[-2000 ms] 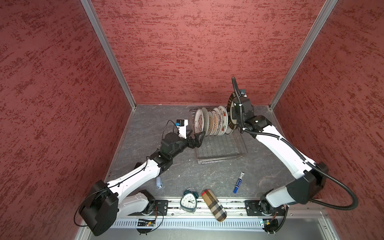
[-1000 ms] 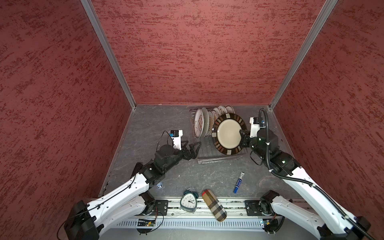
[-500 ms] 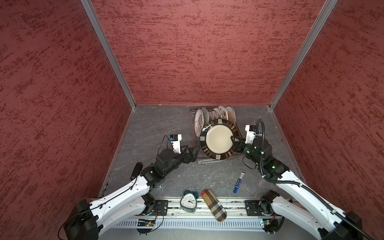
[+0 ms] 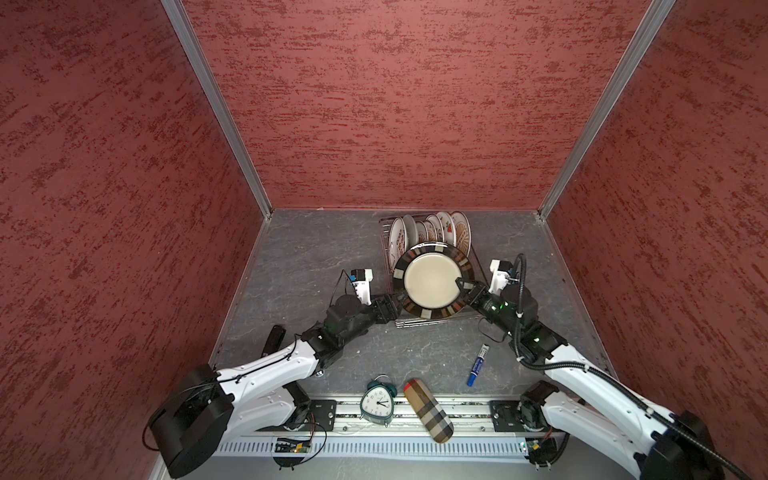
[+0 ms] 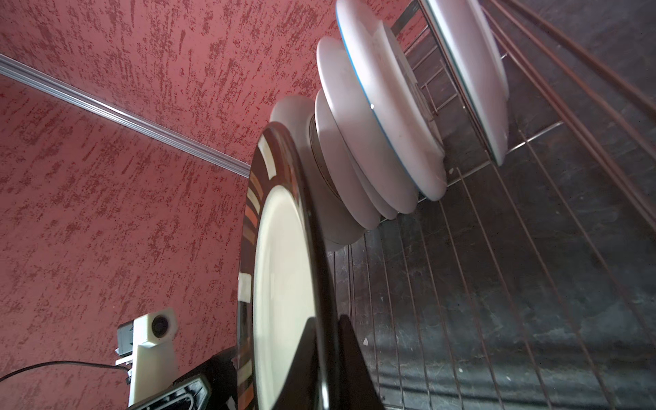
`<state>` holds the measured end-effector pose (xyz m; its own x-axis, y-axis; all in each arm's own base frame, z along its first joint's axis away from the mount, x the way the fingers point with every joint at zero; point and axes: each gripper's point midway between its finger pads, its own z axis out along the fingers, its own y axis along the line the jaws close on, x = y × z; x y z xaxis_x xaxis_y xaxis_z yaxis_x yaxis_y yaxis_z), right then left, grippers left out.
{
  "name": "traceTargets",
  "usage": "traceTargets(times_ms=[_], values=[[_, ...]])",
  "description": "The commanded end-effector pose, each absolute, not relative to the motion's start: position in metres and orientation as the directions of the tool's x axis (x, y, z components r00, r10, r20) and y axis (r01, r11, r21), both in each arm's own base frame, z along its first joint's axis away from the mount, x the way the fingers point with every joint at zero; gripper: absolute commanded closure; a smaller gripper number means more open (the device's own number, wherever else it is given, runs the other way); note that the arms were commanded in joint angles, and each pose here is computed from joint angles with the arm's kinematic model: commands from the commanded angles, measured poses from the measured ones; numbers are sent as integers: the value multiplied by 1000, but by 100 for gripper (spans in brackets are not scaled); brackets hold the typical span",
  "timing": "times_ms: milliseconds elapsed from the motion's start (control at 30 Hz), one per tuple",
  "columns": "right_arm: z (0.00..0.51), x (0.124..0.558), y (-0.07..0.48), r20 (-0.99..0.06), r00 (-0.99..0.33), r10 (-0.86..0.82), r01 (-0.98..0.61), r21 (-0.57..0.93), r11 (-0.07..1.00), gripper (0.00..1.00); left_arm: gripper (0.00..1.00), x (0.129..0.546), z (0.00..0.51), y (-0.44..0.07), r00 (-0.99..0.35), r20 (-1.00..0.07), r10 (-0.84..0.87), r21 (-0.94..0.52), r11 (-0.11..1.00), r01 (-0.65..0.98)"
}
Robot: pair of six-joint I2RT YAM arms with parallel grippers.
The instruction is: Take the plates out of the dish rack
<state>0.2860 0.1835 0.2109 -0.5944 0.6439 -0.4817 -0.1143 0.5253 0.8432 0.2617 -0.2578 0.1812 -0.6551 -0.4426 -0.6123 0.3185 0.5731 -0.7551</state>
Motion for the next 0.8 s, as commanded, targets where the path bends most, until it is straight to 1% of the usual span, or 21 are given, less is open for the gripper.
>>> traceTargets(times_ms=[0, 67, 300, 400, 467, 500, 633, 700, 767], values=[[292, 286, 194, -430, -527, 733, -313, 900, 304, 100, 25, 270, 203, -265, -633, -600, -490, -783, 521, 339], [288, 288, 196, -420, -532, 735, -318, 904, 287, 100, 31, 272, 204, -266, -634, -598, -490, -784, 523, 335], [281, 294, 206, -412, -560, 718, -310, 909, 279, 100, 59, 275, 201, -262, -625, -592, -508, -787, 532, 313], [277, 295, 206, -412, -558, 720, -304, 909, 284, 100, 66, 276, 196, -262, -632, -579, -516, -796, 526, 299], [275, 295, 206, -408, -559, 722, -302, 911, 281, 100, 73, 277, 194, -263, -638, -569, -519, -802, 522, 291], [275, 294, 206, -408, -559, 722, -304, 911, 279, 100, 75, 277, 193, -262, -638, -563, -525, -807, 516, 287], [275, 292, 208, -418, -565, 712, -320, 906, 279, 100, 79, 280, 193, -258, -634, -554, -540, -814, 512, 275], [274, 293, 209, -424, -565, 708, -321, 903, 285, 100, 84, 280, 194, -258, -636, -547, -545, -819, 505, 271], [274, 294, 210, -431, -565, 703, -325, 900, 290, 100, 84, 279, 196, -260, -643, -539, -543, -826, 492, 277]])
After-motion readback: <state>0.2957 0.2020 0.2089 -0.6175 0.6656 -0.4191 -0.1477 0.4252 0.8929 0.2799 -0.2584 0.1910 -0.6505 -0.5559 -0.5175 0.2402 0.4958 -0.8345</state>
